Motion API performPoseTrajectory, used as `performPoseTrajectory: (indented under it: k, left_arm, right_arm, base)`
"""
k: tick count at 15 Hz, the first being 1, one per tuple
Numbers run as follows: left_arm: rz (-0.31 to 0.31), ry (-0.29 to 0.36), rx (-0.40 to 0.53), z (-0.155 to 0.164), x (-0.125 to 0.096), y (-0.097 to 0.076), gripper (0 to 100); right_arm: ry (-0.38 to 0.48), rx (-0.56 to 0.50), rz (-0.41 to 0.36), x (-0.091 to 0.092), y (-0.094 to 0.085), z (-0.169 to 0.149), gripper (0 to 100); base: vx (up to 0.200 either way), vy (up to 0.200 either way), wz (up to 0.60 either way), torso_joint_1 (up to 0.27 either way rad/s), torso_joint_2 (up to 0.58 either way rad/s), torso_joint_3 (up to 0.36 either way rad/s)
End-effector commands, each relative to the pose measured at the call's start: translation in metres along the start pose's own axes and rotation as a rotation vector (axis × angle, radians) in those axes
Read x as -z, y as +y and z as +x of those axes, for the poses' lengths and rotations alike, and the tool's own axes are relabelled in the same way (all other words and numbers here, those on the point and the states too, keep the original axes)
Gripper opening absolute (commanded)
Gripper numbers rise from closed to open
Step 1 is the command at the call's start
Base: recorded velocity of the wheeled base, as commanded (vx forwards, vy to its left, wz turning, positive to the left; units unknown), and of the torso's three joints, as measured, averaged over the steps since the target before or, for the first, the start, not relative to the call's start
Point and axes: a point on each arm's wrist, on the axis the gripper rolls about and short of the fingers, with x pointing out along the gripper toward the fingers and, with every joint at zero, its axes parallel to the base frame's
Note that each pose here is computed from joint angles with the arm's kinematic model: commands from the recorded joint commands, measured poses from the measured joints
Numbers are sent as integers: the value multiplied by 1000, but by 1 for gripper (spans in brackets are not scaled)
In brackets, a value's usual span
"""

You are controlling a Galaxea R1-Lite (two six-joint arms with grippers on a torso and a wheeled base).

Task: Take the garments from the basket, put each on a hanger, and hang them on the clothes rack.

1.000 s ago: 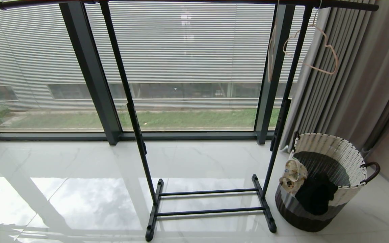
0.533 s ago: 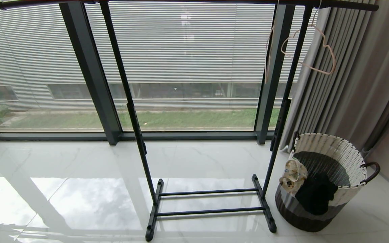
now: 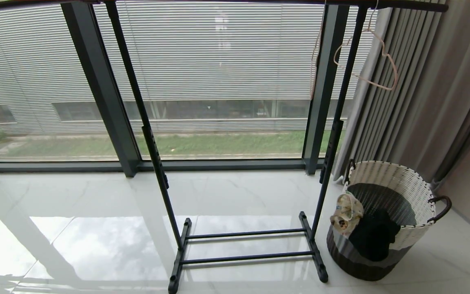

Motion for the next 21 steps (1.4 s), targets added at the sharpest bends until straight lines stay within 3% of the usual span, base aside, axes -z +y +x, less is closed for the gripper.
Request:
performPoseTrajectory:
  k: [1,4,11,21]
  left_arm:
    - [0,0,0,0,0,0,100]
    - [-2,0,0,0,0,0,100]
    - [-5,0,0,0,0,0,100]
    - [-3,0,0,0,0,0,100]
  right_arm:
    - [-1,0,0,0,0,0,100]
    - [-1,-2,0,0,0,0,100]
    - [-1,0,-2,0,0,0,100]
    - [-1,0,-2,0,0,0,100]
  base:
    - [0,-200,0,2,2,-2]
    - [0,-200,0,2,4,1]
    - [0,0,0,0,0,0]
    - [200,0,0,3,4,3]
